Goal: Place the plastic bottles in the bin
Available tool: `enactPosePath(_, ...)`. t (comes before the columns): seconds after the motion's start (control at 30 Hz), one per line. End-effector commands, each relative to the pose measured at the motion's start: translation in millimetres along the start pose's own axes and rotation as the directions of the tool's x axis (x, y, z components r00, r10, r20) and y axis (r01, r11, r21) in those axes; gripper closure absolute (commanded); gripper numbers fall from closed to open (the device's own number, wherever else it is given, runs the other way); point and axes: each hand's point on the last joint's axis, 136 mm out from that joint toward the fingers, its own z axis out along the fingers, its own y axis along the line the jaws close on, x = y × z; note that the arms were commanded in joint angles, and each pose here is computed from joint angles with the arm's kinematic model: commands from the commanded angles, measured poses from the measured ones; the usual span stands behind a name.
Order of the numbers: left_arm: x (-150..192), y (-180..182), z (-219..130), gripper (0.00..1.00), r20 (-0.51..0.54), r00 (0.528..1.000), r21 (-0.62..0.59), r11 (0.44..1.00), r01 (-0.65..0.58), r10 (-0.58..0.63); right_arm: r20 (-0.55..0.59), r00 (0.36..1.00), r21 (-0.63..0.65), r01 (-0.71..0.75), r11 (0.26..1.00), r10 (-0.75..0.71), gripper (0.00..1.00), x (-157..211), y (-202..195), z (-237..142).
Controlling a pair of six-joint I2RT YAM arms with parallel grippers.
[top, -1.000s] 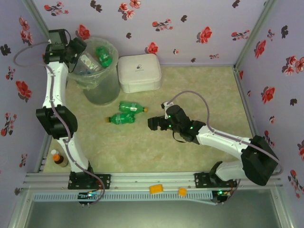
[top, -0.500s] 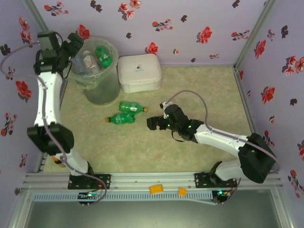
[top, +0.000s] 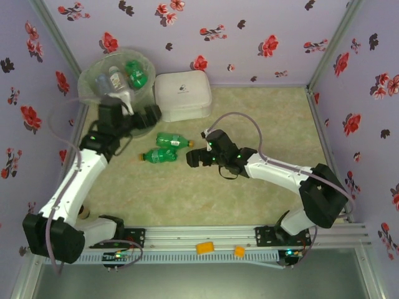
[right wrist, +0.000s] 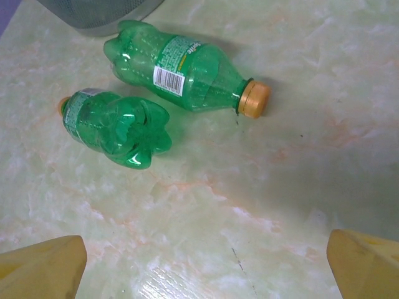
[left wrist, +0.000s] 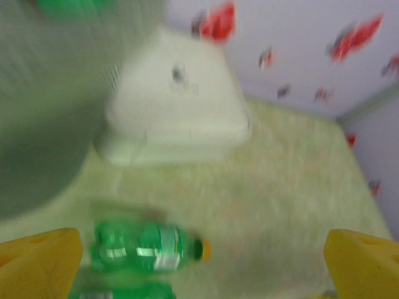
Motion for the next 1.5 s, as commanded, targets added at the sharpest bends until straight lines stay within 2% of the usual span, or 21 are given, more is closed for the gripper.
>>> enactPosePath(0.0,38,10,22,0.00,-0.034,0.999,0.018,1.000,-0.004,0.005,-0.042,0.999,0.000,-0.026,1.000,0.026,0.00,6,-2,2)
enactPosePath(0.17,82,31,57,0.00,-0.097,0.994,-0.002,0.999,0.041,-0.041,-0.095,0.992,-0.003,-0.081,0.997,0.080,0.00,20,-8,9)
enactPosePath(0.47,122,60,103,0.00,-0.253,0.966,-0.067,0.996,-0.065,0.046,-0.143,0.980,-0.004,-0.142,0.990,0.140,0.00,29,-9,15)
enactPosePath(0.8,168,51,81,0.00,-0.361,0.930,-0.049,0.995,-0.092,0.068,-0.180,0.972,-0.019,-0.157,0.987,0.151,0.00,30,-3,32)
enactPosePath(0.97,199,42,66,0.00,-0.422,0.898,-0.044,0.987,-0.154,0.122,-0.163,0.974,-0.006,-0.160,0.987,0.157,0.00,29,-7,34)
enactPosePath(1.23,219,49,73,0.00,-0.478,0.855,-0.092,0.957,-0.277,0.201,-0.114,0.975,0.035,-0.186,0.982,0.189,0.00,31,-24,24)
enactPosePath(1.47,228,40,85,0.15,-0.529,0.803,-0.068,0.929,-0.363,0.275,-0.053,0.980,0.074,-0.190,0.979,0.194,0.00,28,-39,5)
